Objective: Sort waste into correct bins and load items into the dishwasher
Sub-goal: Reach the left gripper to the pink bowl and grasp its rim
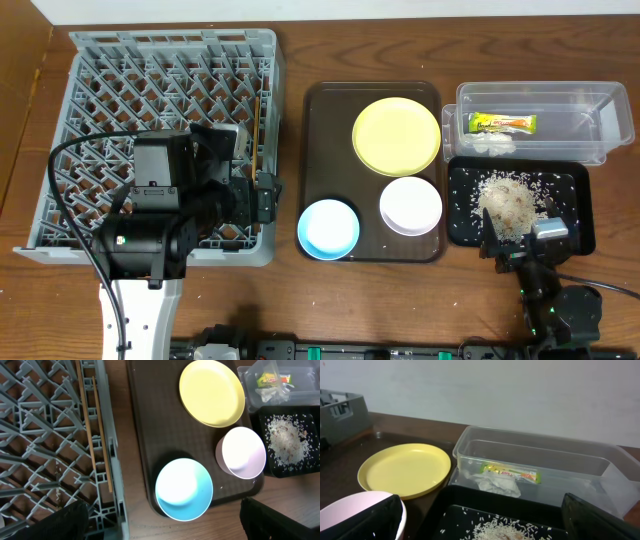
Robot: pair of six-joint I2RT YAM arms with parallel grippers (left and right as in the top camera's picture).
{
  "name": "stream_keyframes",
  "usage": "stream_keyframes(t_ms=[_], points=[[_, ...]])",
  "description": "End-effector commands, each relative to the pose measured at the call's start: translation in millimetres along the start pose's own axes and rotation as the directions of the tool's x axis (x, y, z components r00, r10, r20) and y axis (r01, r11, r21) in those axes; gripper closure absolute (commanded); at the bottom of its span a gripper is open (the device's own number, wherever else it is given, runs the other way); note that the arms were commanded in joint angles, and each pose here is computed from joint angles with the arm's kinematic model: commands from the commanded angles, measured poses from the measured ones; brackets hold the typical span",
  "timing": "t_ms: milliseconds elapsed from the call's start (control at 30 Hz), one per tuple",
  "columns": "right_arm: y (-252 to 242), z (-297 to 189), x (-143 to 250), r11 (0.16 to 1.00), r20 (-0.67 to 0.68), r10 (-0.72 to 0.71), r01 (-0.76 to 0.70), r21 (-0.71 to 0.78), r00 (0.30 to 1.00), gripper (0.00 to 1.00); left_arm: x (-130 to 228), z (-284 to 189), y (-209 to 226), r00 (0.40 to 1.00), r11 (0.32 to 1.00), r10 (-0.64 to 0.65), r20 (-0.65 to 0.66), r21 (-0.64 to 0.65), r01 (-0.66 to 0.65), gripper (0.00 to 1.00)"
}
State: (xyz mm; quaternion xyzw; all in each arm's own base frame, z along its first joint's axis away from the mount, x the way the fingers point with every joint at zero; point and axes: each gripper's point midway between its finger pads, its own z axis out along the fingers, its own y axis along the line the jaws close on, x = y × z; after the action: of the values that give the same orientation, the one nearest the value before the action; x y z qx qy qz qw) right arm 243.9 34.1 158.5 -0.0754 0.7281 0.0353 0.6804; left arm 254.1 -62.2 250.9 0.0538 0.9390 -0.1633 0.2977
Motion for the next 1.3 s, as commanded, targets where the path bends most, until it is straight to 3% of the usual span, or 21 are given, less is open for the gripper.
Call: stream_keyframes(t_ms=[0, 100, 233, 333, 467, 633, 867, 1133, 1200, 1267], points=[[2.8, -0.1, 0.4, 1.0, 0.003, 0.013, -0.013, -0.012, 1.0, 0.01, -3.5, -3.5, -8.5, 1.0, 0.999, -0.022, 0.009, 0.038, 0.022, 0.04], [2.9, 0.0, 0.4, 1.0, 0.003, 0.013, -0.013, -0.012, 1.0, 0.01, 0.2, -4.1, -17.9, 0.997, 0.993, -0.071, -0.012, 0.092, 0.072, 0.04], [2.9, 0.0, 0.4, 1.0, 0.003, 0.013, -0.013, -0.012, 1.0, 0.01, -26.4, -2.8, -46.0, 0.995, 0.965, -0.074, 0.063, 0.257, 0.056, 0.04], [2.9, 0.0, 0.4, 1.0, 0.003, 0.013, -0.013, -0.012, 1.0, 0.01, -34.2, 28.6, -61.5, 0.998, 0.958, -0.07, 0.009, 0.281, 0.065, 0.07], [2.9, -0.1, 0.3, 1.0, 0.003, 0.013, -0.013, -0.013, 1.0, 0.01, -9.1, 96.4, -86.7, 0.985, 0.969, 0.034, -0.17, 0.247, 0.009, 0.17], [2.9, 0.0, 0.5, 1.0, 0.003, 0.013, -0.013, -0.012, 1.0, 0.01, 21.8, 162.1, -118.2, 0.944, 0.958, 0.131, -0.303, 0.285, -0.041, 0.2], [2.9, -0.1, 0.3, 1.0, 0.003, 0.013, -0.013, -0.013, 1.0, 0.01, 51.3, 226.3, -116.8, 0.902, 0.966, 0.104, -0.419, 0.258, 0.009, 0.21], [2.9, -0.1, 0.3, 1.0, 0.003, 0.013, -0.013, -0.013, 1.0, 0.01, 97.2, 273.1, -138.6, 0.832, 0.926, 0.133, -0.539, 0.368, 0.09, 0.44], [2.9, 0.0, 0.4, 1.0, 0.003, 0.013, -0.013, -0.012, 1.0, 0.01, 110.2, 281.2, -140.1, 0.814, 0.929, 0.144, -0.563, 0.361, 0.086, 0.51], [2.9, 0.0, 0.4, 1.0, 0.003, 0.013, -0.013, -0.012, 1.0, 0.01, 115.3, 284.6, -140.7, 0.808, 0.931, 0.15, -0.569, 0.357, 0.079, 0.65]])
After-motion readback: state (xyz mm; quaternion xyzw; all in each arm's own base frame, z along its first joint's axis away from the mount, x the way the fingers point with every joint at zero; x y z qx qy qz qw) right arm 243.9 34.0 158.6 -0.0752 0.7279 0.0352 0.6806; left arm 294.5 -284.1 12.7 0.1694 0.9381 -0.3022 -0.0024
